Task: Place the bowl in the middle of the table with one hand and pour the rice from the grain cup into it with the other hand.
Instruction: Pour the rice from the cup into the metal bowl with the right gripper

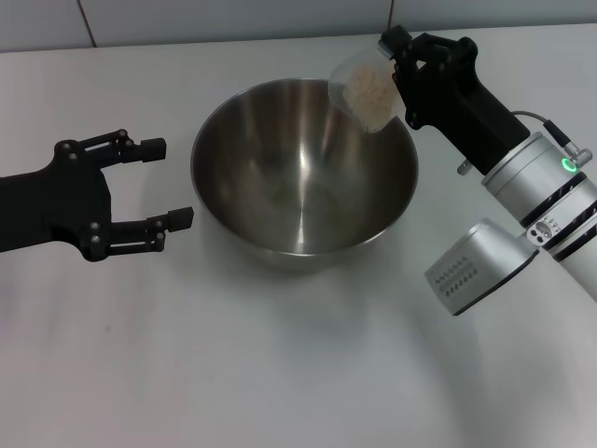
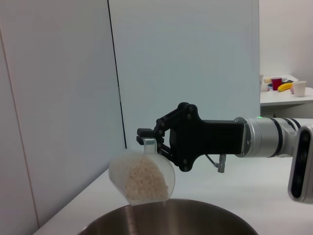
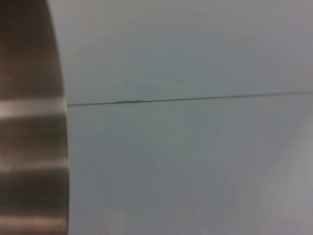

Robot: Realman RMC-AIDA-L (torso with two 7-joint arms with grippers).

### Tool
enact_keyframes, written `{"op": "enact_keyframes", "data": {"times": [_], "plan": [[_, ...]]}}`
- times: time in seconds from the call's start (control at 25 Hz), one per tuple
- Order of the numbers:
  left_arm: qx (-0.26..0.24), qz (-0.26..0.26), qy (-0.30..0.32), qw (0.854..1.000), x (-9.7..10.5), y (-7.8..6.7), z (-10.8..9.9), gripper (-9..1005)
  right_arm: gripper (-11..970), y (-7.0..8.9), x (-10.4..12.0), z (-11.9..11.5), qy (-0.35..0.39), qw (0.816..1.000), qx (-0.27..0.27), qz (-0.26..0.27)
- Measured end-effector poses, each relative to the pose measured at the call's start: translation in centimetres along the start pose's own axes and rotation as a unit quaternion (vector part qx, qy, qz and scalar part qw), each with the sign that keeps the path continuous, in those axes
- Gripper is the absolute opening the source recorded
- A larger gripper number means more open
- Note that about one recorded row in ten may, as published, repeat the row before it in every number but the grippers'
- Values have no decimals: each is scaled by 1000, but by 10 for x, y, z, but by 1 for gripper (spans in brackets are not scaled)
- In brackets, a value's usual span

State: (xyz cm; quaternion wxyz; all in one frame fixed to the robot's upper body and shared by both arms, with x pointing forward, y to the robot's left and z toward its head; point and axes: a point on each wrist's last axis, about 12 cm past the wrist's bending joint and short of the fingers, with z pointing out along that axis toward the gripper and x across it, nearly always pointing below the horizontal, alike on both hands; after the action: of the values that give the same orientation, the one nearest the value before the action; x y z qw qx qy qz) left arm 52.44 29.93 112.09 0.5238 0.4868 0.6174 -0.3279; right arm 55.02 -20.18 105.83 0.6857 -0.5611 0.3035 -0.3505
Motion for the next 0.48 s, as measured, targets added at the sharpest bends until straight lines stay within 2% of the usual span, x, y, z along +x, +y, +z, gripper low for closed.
{"op": "enact_keyframes", "data": {"times": [0.12, 0.48], "plan": [[2, 0, -2, 1000, -1, 1, 2, 822, 9, 0, -2, 2, -4, 998, 1, -63], [3, 3, -4, 1000, -3, 2, 4, 822, 9, -4, -13, 4, -34, 990, 20, -139]]}}
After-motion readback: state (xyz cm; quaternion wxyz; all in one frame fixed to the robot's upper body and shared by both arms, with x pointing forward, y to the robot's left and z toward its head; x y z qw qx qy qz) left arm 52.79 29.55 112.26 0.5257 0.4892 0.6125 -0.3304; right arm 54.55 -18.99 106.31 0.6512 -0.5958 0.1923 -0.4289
